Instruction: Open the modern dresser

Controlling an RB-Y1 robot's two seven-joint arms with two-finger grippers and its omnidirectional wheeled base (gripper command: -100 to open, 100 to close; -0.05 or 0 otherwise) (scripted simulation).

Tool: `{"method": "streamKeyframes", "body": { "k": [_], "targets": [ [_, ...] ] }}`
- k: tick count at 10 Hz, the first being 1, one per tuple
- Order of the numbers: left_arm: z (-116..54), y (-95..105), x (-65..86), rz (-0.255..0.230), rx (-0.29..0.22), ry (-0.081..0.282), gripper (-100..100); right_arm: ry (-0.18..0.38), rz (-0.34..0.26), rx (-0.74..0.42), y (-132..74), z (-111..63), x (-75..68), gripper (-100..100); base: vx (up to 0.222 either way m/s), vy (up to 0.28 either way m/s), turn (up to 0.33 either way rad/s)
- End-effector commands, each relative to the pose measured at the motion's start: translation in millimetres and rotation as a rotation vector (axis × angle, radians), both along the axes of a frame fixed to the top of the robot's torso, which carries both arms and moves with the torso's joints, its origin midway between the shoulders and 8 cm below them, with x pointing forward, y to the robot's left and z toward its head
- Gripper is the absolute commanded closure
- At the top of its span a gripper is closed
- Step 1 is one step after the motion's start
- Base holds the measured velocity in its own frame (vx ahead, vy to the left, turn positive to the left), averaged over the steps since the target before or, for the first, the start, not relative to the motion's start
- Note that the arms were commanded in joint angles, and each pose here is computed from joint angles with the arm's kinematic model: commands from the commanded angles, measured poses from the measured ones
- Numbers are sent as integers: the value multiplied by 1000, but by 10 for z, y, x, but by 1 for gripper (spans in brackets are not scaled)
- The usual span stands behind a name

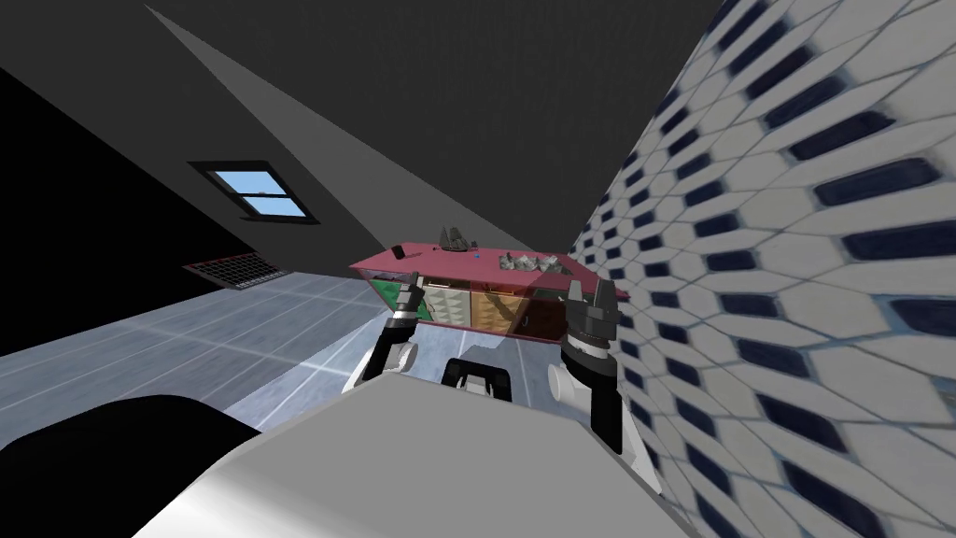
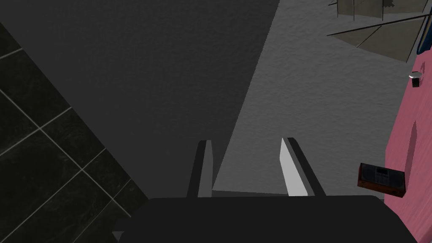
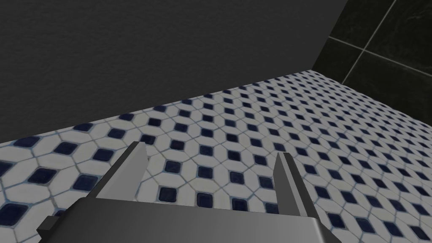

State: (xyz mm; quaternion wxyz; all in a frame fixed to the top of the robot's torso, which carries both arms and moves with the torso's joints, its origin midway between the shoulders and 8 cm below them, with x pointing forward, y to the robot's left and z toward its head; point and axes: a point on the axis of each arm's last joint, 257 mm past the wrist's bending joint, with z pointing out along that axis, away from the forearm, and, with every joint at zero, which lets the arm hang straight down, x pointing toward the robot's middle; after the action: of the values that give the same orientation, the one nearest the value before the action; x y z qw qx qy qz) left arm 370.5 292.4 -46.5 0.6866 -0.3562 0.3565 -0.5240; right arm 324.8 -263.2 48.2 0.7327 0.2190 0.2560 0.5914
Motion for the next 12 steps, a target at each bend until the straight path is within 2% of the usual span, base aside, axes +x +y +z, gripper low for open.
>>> {"method": "streamKeyframes", "body": {
  "k": [1,3,4,7,10,12],
  "targets": [
    [0,0,0,0,0,0,0,0,0,0,0,0,0,0,0,0,0],
    [0,0,0,0,0,0,0,0,0,0,0,0,0,0,0,0,0],
    [-32,-22,19,-15,27,12,-100,0,0,0,0,0,0,0,13,-19,-7],
    [-140,-55,75,-42,73,44,-100,1,0,0,0,-2,1,0,23,-45,-10],
    [-387,-64,186,-59,106,103,-100,1,0,0,0,-3,1,0,60,-103,-22],
    [-575,-59,263,-58,104,142,-100,1,0,0,0,-2,1,0,60,-133,-27]
  ]
}}
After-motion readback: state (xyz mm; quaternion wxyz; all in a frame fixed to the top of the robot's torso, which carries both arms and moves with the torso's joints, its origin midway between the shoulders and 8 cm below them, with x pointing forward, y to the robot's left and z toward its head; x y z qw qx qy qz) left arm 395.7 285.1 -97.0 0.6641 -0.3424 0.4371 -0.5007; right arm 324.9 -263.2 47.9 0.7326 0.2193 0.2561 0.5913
